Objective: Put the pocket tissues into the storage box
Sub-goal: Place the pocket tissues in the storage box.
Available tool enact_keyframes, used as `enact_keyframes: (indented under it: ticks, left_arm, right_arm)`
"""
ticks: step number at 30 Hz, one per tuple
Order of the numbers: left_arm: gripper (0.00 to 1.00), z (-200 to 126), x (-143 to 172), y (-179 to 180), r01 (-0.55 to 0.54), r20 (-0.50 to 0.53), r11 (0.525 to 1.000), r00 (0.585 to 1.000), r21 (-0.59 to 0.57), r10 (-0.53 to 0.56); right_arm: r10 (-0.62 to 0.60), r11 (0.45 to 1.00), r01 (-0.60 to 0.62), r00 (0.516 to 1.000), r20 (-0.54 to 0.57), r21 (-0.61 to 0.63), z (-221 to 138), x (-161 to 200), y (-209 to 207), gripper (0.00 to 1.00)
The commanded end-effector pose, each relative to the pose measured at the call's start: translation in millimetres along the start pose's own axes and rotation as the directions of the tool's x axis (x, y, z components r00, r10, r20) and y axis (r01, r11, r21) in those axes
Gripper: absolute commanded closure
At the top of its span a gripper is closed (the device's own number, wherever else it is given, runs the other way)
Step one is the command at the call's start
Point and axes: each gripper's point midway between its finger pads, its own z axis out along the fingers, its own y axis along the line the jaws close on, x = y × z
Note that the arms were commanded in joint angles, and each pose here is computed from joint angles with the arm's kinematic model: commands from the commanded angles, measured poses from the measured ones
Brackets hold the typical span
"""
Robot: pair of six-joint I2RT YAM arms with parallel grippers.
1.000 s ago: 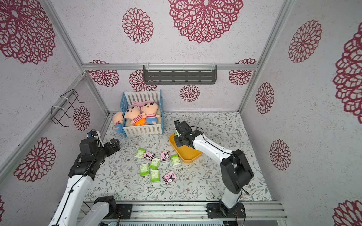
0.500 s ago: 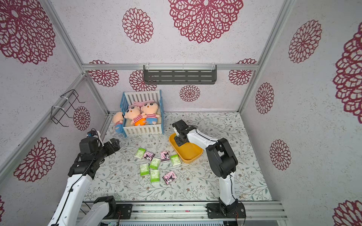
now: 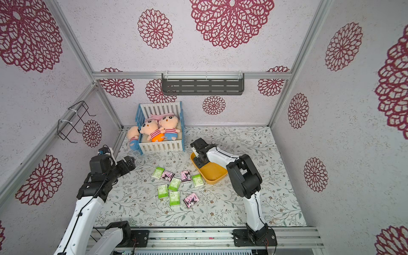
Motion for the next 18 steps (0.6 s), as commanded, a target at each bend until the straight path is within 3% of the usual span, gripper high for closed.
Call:
enact_keyframes:
  ticks: [1, 3, 6, 8, 14, 18]
  left_arm:
    - [0.03, -1.3, 1.6, 0.5, -0.024, -0.008, 1.0, 1.0, -0.008, 0.024]
    - [0.03, -1.0, 2.0, 0.6, -0.028, -0.01, 1.0, 1.0, -0.01, 0.028]
    - [0.03, -0.3, 1.6, 0.4, -0.028, -0.011, 1.0, 1.0, -0.009, 0.028]
    - [0.03, 0.4, 1.6, -0.2, -0.028, -0.014, 1.0, 1.0, -0.007, 0.028]
    - [0.03, -0.2, -0.1, -1.3, -0.03, -0.012, 1.0, 0.999, -0.004, 0.03]
    - [0.03, -0.7, -1.0, -2.4, -0.026, -0.01, 1.0, 1.0, 0.001, 0.026]
  right_arm:
    - [-0.02, 1.0, 0.02, 0.999, 0.05, 0.008, -10.3, -19.6, -1.6, 0.49]
    - [-0.02, 1.0, 0.02, 0.999, 0.049, 0.001, -10.1, -19.3, -0.5, 0.45]
    - [-0.021, 1.0, 0.021, 0.999, 0.043, 0.001, -8.1, -17.6, 0.7, 0.25]
    - [-0.021, 1.0, 0.021, 0.999, 0.04, 0.003, -8.0, -16.9, 0.4, 0.18]
    - [-0.011, 1.0, 0.008, 0.995, 0.102, 0.028, -30.0, -33.5, -6.7, 0.16]
    - [0.01, 0.998, -0.021, 0.983, 0.181, 0.061, -63.1, -54.7, -17.4, 0.16]
